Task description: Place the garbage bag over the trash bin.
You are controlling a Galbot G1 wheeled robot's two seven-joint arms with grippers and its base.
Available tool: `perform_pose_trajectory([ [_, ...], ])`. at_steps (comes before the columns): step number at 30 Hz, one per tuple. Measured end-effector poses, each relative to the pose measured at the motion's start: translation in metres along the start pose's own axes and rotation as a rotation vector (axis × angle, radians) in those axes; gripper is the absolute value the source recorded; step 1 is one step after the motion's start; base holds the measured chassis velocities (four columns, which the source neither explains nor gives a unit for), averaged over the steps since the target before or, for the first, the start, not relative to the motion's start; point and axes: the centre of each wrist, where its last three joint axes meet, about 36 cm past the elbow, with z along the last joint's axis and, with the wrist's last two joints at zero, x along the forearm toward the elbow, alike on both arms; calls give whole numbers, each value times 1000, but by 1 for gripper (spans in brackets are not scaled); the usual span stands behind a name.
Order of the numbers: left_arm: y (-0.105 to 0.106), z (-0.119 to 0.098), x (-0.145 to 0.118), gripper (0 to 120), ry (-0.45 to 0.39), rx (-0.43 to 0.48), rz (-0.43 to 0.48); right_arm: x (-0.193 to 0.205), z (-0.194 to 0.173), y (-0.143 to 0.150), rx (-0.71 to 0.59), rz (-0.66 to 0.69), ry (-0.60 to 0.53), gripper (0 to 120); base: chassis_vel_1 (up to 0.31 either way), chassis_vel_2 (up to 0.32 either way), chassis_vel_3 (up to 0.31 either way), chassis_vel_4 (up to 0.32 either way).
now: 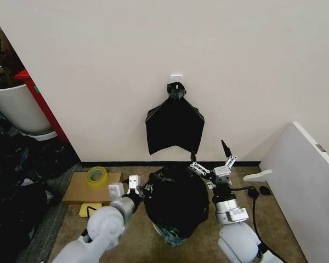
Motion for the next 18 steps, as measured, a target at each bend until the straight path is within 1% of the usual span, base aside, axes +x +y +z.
perform_pose_trajectory([
  [1, 1, 5, -2, 4, -6, 7, -6, 0, 0, 0, 1, -1, 1, 100, 0, 0, 0, 0],
  [2, 1, 5, -2, 4, -6, 7, -6, 0, 0, 0, 1, -1, 1, 100, 0, 0, 0, 0],
  [4, 3, 14, -4, 4, -30, 7, -18, 0, 0, -1, 2, -2, 1, 100, 0, 0, 0, 0],
  [5, 3, 14, -4, 4, -30, 7, -18, 0, 0, -1, 2, -2, 1, 100, 0, 0, 0, 0],
  [7, 5, 22, -5, 4, -72, -16, -21, 1, 0, -1, 2, -3, 3, 100, 0, 0, 0, 0],
  [8, 6, 25, -4, 6, -89, -29, -19, 1, 0, -1, 1, -4, 3, 100, 0, 0, 0, 0],
  [9, 6, 27, -2, 11, -97, -36, -17, 1, 0, 0, 1, -4, 4, 100, 0, 0, 0, 0],
  [10, 6, 27, -2, 11, -97, -36, -17, 1, 0, 0, 1, -4, 4, 100, 0, 0, 0, 0],
  [12, 5, 28, 1, 20, -96, -38, -18, 2, 0, 0, 0, -4, 5, 100, 0, 0, 0, 0],
  [13, 5, 28, 1, 20, -96, -38, -18, 2, 0, 0, 0, -4, 5, 100, 0, 0, 0, 0],
  [17, 5, 23, 5, 39, -74, -12, -57, 2, -1, 1, -1, -4, 9, 100, 0, 0, 0, 0],
  [18, 5, 23, 5, 39, -74, -12, -57, 2, -1, 1, -1, -4, 9, 100, 0, 0, 0, 0],
])
